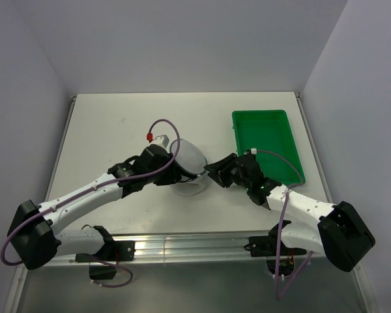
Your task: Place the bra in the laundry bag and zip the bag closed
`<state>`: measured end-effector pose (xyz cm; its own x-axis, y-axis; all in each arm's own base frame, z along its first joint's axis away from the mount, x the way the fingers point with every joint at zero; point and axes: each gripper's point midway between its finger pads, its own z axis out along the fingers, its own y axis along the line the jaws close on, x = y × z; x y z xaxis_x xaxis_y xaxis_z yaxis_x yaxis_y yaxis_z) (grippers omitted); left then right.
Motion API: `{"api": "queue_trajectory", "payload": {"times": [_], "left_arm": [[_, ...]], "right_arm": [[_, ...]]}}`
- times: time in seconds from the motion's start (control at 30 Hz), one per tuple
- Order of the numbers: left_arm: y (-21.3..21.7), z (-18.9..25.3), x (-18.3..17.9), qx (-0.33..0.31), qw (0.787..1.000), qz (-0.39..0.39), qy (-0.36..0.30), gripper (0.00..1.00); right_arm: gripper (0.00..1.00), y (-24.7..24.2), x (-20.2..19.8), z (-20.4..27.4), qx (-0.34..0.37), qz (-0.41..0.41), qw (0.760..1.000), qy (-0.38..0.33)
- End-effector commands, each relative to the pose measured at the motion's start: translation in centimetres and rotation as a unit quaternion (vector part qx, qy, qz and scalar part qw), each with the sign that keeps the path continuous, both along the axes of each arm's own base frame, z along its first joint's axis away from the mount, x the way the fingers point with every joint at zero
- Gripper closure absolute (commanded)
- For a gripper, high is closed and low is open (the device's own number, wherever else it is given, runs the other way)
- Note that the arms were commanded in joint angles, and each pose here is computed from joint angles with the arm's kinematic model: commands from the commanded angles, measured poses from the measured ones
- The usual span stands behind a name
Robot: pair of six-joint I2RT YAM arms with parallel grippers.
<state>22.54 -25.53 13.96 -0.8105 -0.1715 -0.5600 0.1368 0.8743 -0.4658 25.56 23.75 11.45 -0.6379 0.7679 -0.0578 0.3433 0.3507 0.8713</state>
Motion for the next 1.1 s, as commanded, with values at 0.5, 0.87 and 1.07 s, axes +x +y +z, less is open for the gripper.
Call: {"api": "queue_trajectory", "payload": {"times": [0.5, 0.87, 1.07], "left_arm": [[-1.6, 0.9, 0.8, -0.010, 1.000, -0.019, -0.007, 0.57], [-1.9, 1.7, 1.1, -0.006, 0.999, -0.027, -0.015, 0.58], [-1.9, 3.9, 1.2, -0.011, 0.999, -0.029, -0.025, 0.58]], "right_arm": [[0.57, 1.9, 1.7, 3.5, 0.012, 0.028, 0.998, -0.049], [0.94, 3.5, 1.9, 3.4, 0.002, 0.066, 0.997, -0.051], [1.00, 2.1, 2.0, 3.9, -0.017, 0.036, 0.997, -0.066]]}}
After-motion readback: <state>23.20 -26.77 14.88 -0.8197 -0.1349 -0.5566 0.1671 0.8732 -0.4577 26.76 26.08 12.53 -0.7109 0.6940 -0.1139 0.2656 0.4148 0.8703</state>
